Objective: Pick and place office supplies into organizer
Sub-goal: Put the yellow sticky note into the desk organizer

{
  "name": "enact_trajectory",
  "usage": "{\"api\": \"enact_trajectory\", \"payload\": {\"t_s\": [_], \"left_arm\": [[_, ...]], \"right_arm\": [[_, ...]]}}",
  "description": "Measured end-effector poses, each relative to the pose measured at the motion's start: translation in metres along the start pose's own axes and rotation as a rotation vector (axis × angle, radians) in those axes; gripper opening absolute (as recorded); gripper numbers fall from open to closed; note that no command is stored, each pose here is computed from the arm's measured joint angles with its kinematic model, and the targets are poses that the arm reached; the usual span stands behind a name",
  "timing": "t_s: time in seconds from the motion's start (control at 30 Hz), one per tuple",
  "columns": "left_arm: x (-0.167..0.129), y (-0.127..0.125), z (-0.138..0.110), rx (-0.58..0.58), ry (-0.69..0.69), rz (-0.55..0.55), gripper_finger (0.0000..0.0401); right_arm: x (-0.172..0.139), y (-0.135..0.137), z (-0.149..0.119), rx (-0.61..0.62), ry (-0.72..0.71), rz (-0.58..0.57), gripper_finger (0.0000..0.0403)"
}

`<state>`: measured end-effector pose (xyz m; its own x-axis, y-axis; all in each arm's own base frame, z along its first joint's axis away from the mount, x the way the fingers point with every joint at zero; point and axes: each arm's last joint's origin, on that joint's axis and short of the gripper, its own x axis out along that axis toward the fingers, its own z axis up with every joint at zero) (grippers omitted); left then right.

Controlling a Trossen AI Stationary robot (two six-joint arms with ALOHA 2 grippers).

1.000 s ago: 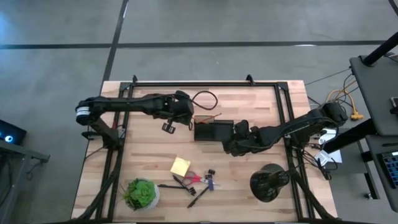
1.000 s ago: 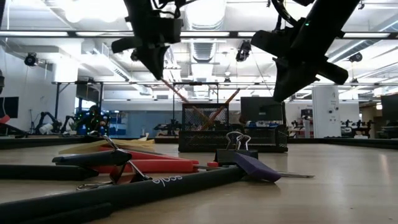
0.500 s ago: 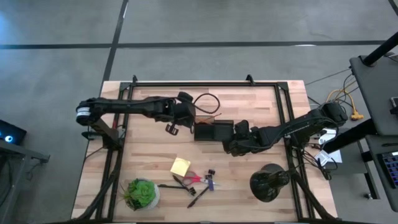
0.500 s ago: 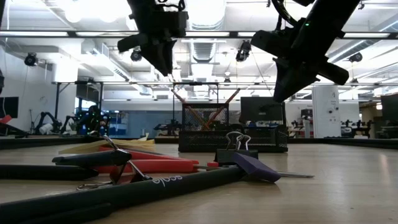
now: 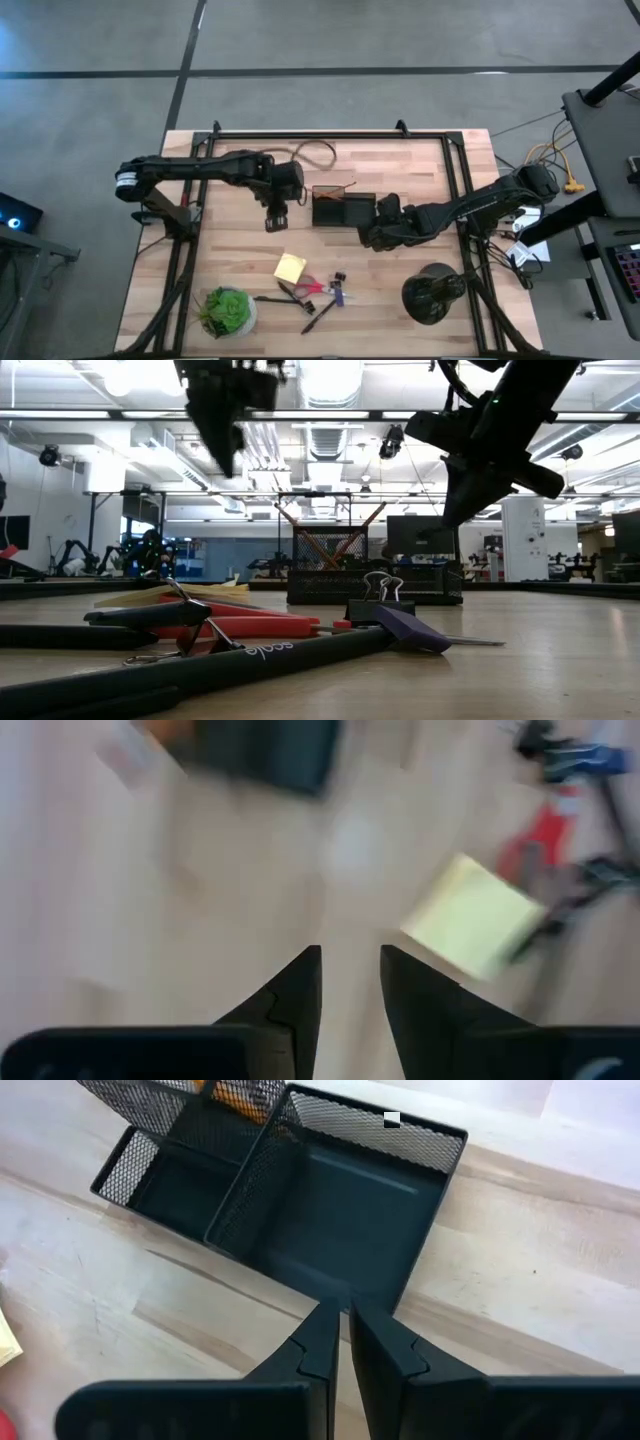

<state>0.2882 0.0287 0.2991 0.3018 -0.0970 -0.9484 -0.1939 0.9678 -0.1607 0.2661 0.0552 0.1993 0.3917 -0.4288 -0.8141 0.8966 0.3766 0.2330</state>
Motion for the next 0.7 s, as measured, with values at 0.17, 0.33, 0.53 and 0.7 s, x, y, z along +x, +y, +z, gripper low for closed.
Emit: {"api": "enact_trajectory", "payload": {"t_s": [0.17, 0.33, 0.53, 0.7], "left_arm": [[0.027, -0.008, -0.016, 0.022, 0.083, -0.115, 0.0088], [0.033, -0.013, -0.021, 0.040, -0.044, -0.170, 0.0088], [0.049, -0.014, -0.039, -0.207, -0.017, -0.247, 0.0088], [0.060, -0.035, -0.060, -0.291, -0.107, -0.319, 0.0088]], "right_arm": [[0.000, 0.002, -0.001, -0.043, 0.037, 0.029, 0.0024], [0.002, 0.016, -0.006, -0.113, 0.166, 0.226, 0.0024], [0.021, 0.024, -0.016, -0.032, 0.243, 0.463, 0.0049], [0.037, 0.036, -0.029, 0.069, 0.283, 0.616, 0.0104]]}}
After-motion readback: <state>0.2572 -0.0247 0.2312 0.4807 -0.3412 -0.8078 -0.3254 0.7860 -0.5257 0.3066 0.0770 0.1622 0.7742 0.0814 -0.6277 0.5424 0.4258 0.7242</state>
